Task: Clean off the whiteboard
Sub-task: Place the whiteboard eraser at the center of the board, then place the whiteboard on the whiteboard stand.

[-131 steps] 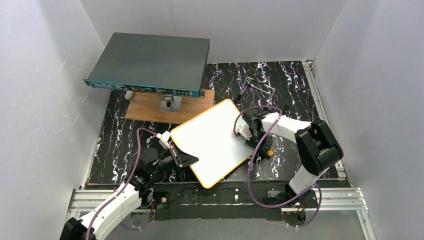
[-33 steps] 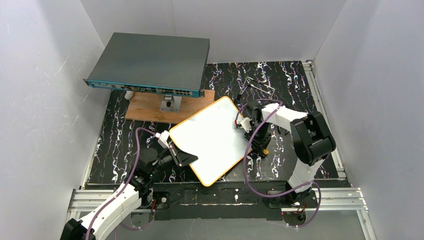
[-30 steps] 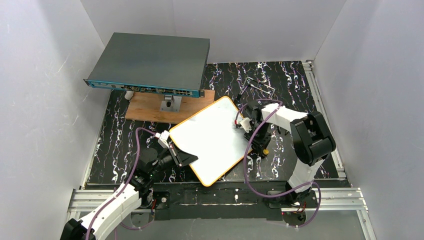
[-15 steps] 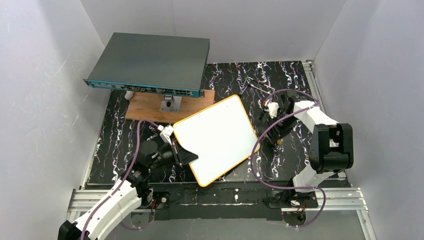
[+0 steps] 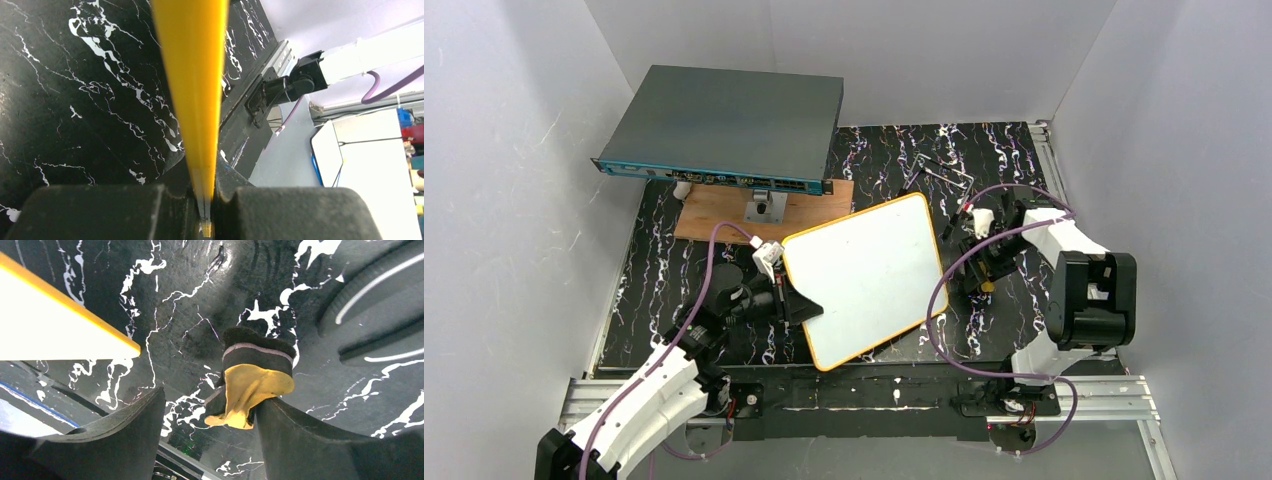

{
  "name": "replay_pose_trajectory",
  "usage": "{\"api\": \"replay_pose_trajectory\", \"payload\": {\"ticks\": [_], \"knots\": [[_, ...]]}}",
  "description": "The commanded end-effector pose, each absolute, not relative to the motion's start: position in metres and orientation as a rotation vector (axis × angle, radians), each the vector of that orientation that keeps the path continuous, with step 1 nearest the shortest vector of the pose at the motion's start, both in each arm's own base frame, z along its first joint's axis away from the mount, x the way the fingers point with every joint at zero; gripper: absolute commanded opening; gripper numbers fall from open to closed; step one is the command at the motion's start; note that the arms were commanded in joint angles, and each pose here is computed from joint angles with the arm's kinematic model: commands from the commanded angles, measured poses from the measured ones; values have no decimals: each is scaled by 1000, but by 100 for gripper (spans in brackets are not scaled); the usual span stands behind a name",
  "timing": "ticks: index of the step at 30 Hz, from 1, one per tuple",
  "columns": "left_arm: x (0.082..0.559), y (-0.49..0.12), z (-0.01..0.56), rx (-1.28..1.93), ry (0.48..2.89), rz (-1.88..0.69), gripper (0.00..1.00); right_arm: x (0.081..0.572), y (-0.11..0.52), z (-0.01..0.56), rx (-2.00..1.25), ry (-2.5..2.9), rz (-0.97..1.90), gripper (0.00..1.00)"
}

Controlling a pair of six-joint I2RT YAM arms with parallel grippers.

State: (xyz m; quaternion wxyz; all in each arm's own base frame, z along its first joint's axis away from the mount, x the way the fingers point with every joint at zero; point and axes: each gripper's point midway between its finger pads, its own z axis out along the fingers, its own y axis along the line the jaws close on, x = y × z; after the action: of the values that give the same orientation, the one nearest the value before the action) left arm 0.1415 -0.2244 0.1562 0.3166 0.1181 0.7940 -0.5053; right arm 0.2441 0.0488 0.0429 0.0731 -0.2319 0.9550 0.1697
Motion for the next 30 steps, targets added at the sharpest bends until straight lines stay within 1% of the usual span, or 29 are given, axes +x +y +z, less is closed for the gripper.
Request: {"api": "replay_pose_trajectory", "payload": {"ticks": [1, 7, 9, 12, 16, 17, 19, 22, 27, 28, 30], "knots": [[141, -235, 211, 513, 1874, -1360, 0, 250, 52, 72, -701, 2749, 612, 73], [147, -236, 214, 564, 1877, -1321, 0, 242, 57, 72, -775, 2717, 689, 76], [148, -237, 215, 576, 1880, -1309, 0, 247, 53, 70, -813, 2667, 612, 77], [150, -237, 216, 591, 1875, -1294, 0, 257, 42, 58, -881, 2575, 410, 79], [150, -237, 220, 615, 1857, -1281, 0, 255, 44, 68, -829, 2571, 501, 79], [150, -237, 222, 623, 1849, -1279, 0, 257, 44, 74, -830, 2537, 487, 80], [150, -236, 223, 642, 1836, -1271, 0, 260, 50, 96, -856, 2422, 467, 80], [151, -235, 224, 685, 1818, -1239, 0, 254, 69, 141, -944, 2212, 514, 80], [154, -232, 216, 781, 1831, -1154, 0, 229, 116, 223, -1258, 1603, 579, 86], [156, -231, 214, 809, 1828, -1125, 0, 225, 124, 241, -1305, 1503, 609, 90], [158, -230, 210, 854, 1828, -1090, 0, 217, 138, 280, -1350, 1418, 726, 91]]}}
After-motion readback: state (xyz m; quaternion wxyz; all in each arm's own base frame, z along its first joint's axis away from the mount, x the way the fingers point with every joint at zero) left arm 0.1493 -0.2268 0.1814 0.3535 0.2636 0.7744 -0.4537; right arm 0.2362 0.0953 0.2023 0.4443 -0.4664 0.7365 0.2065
